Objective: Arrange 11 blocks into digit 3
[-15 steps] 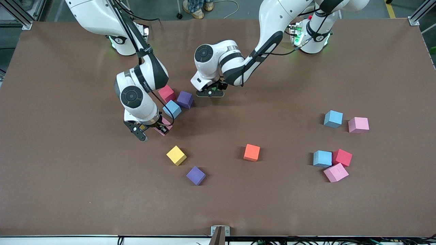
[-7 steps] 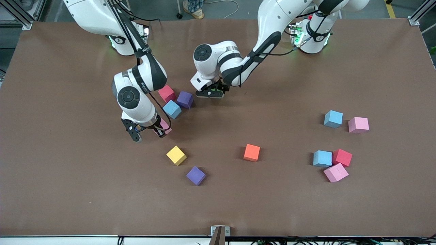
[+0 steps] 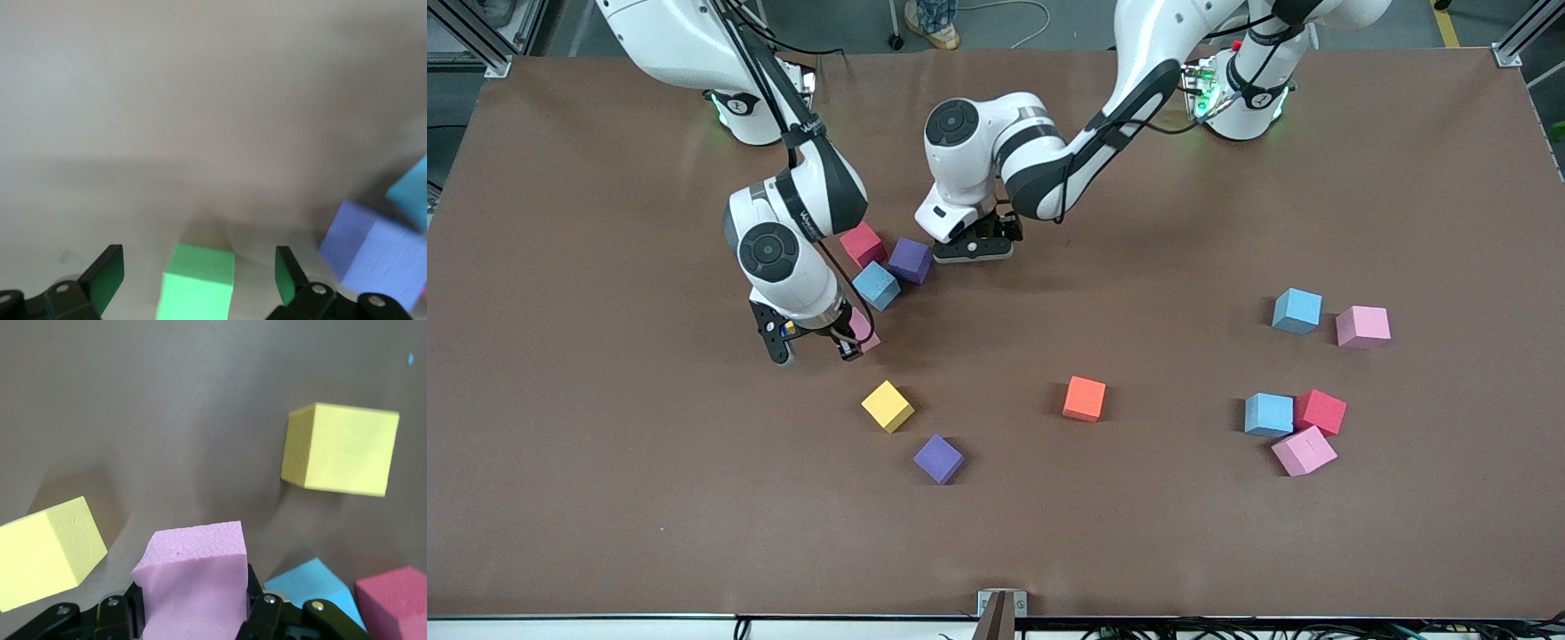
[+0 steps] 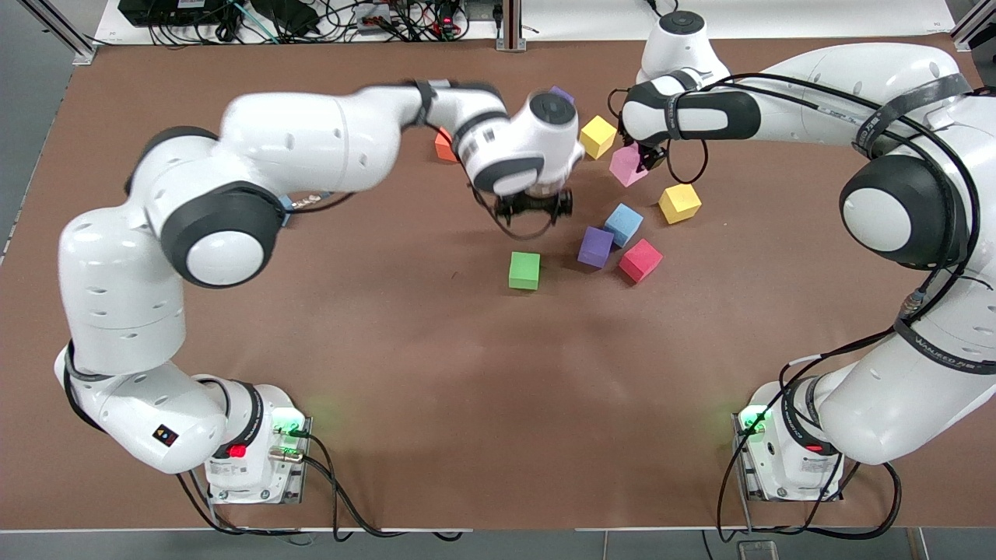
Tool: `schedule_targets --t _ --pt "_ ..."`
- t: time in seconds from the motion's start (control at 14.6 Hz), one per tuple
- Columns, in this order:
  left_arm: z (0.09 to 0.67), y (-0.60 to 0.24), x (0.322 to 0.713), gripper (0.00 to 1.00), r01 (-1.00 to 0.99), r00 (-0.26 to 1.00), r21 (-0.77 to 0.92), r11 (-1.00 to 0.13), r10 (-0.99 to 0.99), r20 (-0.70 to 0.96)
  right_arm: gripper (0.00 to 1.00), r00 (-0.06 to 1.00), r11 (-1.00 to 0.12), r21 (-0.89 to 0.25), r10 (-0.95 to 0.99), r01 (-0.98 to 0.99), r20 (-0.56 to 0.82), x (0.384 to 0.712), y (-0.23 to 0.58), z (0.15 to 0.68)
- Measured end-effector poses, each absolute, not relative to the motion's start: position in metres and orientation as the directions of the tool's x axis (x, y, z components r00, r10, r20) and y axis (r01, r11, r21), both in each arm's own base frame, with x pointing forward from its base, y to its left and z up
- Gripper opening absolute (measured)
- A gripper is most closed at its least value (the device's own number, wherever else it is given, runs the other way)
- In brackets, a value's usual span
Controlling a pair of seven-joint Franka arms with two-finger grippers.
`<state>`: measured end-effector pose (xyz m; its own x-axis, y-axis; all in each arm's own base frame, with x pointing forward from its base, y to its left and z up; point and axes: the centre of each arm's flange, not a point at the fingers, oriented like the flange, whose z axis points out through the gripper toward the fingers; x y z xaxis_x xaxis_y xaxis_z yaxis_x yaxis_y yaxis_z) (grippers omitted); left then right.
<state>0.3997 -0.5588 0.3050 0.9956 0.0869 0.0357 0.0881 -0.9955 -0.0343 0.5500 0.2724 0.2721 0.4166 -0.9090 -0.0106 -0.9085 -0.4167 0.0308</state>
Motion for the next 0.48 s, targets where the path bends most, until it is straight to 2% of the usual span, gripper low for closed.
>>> schedule_targets --t 0.21,0.34,0.48 --pt "0.369 -0.494 0.485 1.00 0.240 0.966 0.013 -0.971 0.240 0.092 0.55 0.339 -0.339 0.035 -0.941 -0.940 -0.008 0.536 0.298 0.272" --pt "0.389 -0.445 0.534 1.00 0.301 0.948 0.017 -0.953 0.302 0.101 0.55 0.272 -0.272 0.039 -0.962 -0.962 -0.004 0.521 0.323 0.271" --pt "0.392 -0.406 0.564 1.00 0.331 0.939 0.006 -0.944 0.330 0.098 0.55 0.205 -0.205 0.044 -0.979 -0.978 0.002 0.502 0.350 0.270"
